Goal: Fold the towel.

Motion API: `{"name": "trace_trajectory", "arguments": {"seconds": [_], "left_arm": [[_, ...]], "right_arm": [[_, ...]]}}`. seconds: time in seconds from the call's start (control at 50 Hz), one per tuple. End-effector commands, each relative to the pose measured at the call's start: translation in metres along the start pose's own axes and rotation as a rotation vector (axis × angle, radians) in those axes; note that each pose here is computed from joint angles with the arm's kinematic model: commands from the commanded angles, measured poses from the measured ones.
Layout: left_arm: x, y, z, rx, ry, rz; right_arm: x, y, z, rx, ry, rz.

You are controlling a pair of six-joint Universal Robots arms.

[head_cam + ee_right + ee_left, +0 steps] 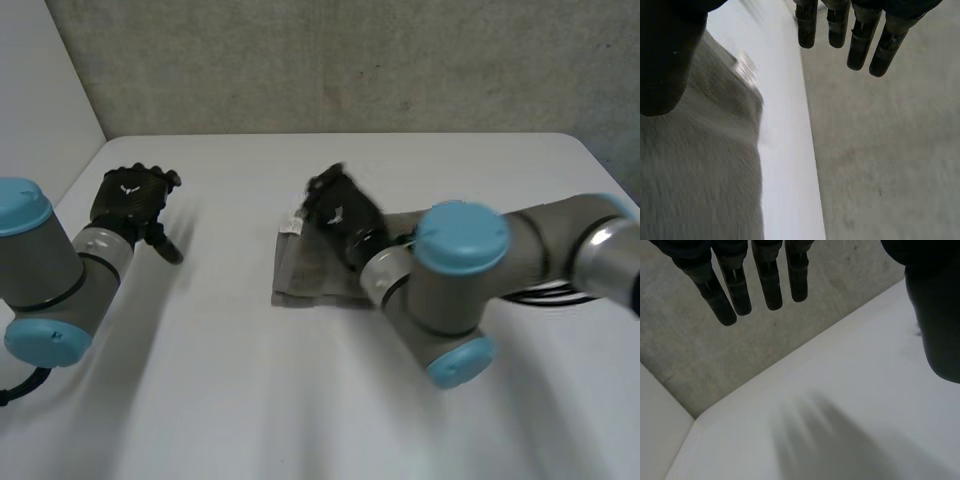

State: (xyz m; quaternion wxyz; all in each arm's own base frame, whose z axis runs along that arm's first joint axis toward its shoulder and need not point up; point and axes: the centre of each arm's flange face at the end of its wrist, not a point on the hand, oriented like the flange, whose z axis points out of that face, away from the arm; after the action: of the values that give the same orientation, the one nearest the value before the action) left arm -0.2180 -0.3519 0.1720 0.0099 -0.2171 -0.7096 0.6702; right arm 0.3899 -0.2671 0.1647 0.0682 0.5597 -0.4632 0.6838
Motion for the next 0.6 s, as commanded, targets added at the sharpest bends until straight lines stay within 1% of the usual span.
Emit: {"name": "trace_trajectory", "arguments": {"seconds": [0.02,0.04,0.08,0.1,0.14,0.16,0.2,0.24,0.26,0.3,0.32,0.36,0.4,0.46,0.6], "left_arm": [[0.016,-0.009,-0.002,0.031,0.039,0.005],[0.016,-0.009,-0.002,0.031,0.039,0.005],[0.021,-0.011,-0.003,0.036,0.05,0.006],[0.021,-0.011,-0.003,0.036,0.05,0.006],[0.027,-0.011,-0.006,0.036,0.063,0.007],[0.027,-0.011,-0.006,0.036,0.063,0.007],[0.029,-0.011,-0.007,0.036,0.067,0.008],[0.03,-0.011,-0.008,0.033,0.068,0.008],[0.03,-0.011,-0.008,0.033,0.068,0.008],[0.031,-0.01,-0.008,0.031,0.071,0.008],[0.031,-0.01,-0.008,0.031,0.071,0.008],[0.031,-0.011,-0.009,0.032,0.07,0.008],[0.032,-0.013,-0.01,0.038,0.073,0.009],[0.031,-0.018,-0.011,0.05,0.067,0.006],[0.03,-0.022,-0.013,0.057,0.066,-0.016]], "right_arm": [[0.038,0.041,-0.02,-0.184,-0.005,0.224],[0.038,0.041,-0.02,-0.185,-0.006,0.225],[0.036,0.066,-0.032,-0.307,-0.063,0.311],[0.036,0.066,-0.032,-0.308,-0.063,0.311],[0.027,0.093,-0.044,-0.431,-0.129,0.355],[0.027,0.093,-0.044,-0.432,-0.129,0.355],[0.016,0.111,-0.049,-0.511,-0.168,0.377],[0.017,0.117,-0.049,-0.531,-0.154,0.373],[0.017,0.117,-0.049,-0.531,-0.154,0.373],[0.027,0.123,-0.047,-0.553,-0.084,0.352],[0.027,0.123,-0.047,-0.553,-0.083,0.352],[0.04,0.118,-0.042,-0.519,-0.004,0.324],[0.046,0.112,-0.04,-0.489,0.023,0.311],[0.052,0.104,-0.038,-0.463,0.047,0.288],[0.05,0.103,-0.041,-0.469,0.038,0.285]]}}
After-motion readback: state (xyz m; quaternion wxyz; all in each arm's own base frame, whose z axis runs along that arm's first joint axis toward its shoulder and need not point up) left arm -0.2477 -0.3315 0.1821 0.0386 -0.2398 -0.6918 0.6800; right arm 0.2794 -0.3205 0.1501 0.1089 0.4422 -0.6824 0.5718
